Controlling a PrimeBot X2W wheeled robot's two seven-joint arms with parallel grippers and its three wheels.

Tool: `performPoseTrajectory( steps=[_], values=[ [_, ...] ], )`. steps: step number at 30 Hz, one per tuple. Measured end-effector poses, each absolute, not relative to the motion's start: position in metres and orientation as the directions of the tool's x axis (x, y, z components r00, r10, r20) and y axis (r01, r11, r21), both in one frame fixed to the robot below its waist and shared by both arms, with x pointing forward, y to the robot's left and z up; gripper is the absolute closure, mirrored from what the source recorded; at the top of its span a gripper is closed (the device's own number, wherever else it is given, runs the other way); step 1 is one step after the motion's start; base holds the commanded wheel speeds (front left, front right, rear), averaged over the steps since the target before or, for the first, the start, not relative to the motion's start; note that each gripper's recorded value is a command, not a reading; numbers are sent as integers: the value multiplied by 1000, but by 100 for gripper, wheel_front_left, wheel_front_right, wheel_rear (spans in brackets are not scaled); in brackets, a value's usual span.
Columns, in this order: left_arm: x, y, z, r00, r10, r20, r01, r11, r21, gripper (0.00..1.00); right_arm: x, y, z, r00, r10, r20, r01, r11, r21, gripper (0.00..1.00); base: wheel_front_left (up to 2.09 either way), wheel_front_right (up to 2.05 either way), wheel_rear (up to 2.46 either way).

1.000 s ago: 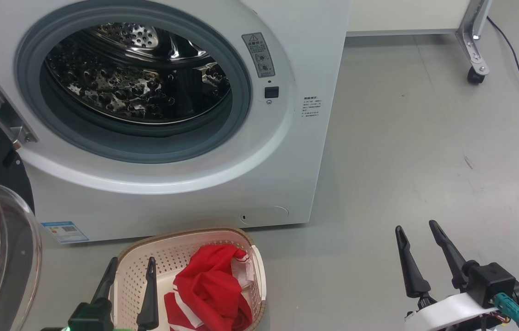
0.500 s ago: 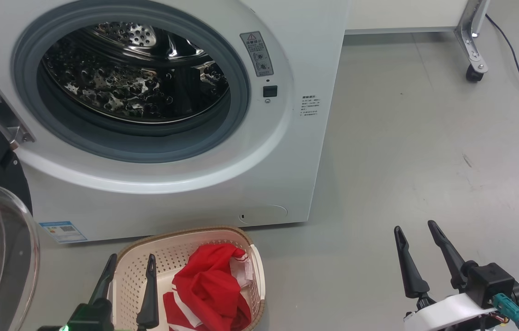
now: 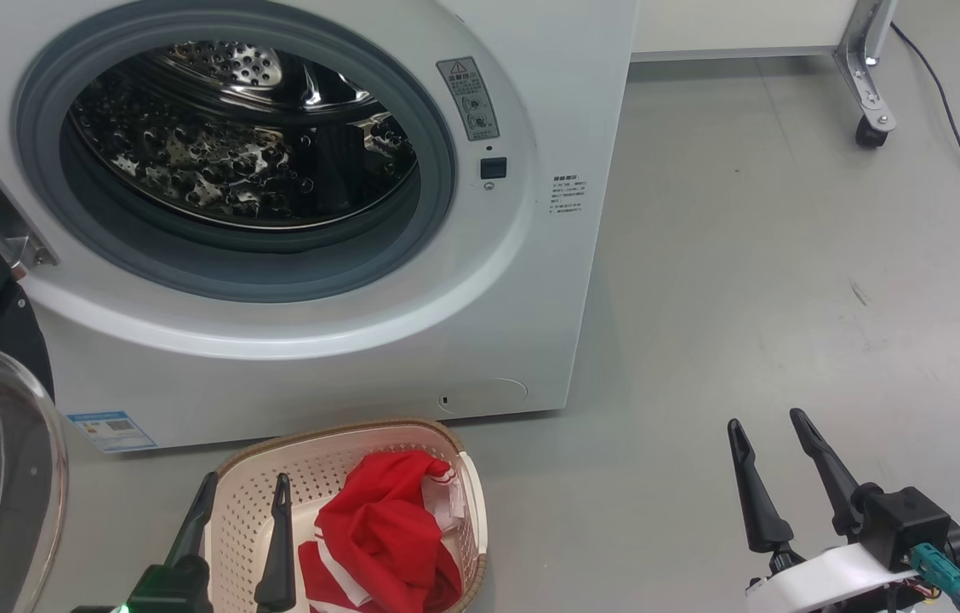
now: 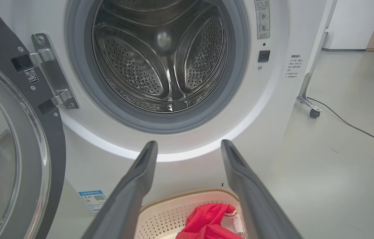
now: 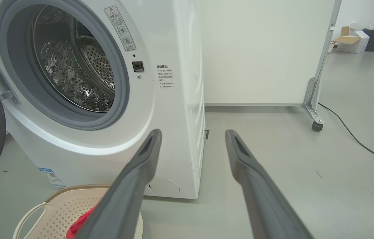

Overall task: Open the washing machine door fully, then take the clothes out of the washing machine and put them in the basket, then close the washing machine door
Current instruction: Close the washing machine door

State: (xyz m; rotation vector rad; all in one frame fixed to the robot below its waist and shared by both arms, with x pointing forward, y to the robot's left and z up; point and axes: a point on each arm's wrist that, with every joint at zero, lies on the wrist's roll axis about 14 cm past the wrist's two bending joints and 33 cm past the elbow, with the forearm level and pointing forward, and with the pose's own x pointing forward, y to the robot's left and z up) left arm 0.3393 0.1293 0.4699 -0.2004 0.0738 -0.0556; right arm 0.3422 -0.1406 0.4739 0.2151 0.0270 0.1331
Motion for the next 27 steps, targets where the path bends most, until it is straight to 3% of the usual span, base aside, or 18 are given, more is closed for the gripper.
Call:
performPoseTrajectory(
  steps=[13, 27],
  values=[
    [338, 127, 472, 995, -70, -72, 54, 978, -201, 0, 343, -140, 472, 991, 135, -19, -128, 968, 216, 0, -58, 58, 0],
    [340, 121, 476, 993, -95, -65, 82, 979, -186, 0, 341, -139, 471, 990, 137, -24, -128, 967, 220, 0, -110, 110, 0]
  ],
)
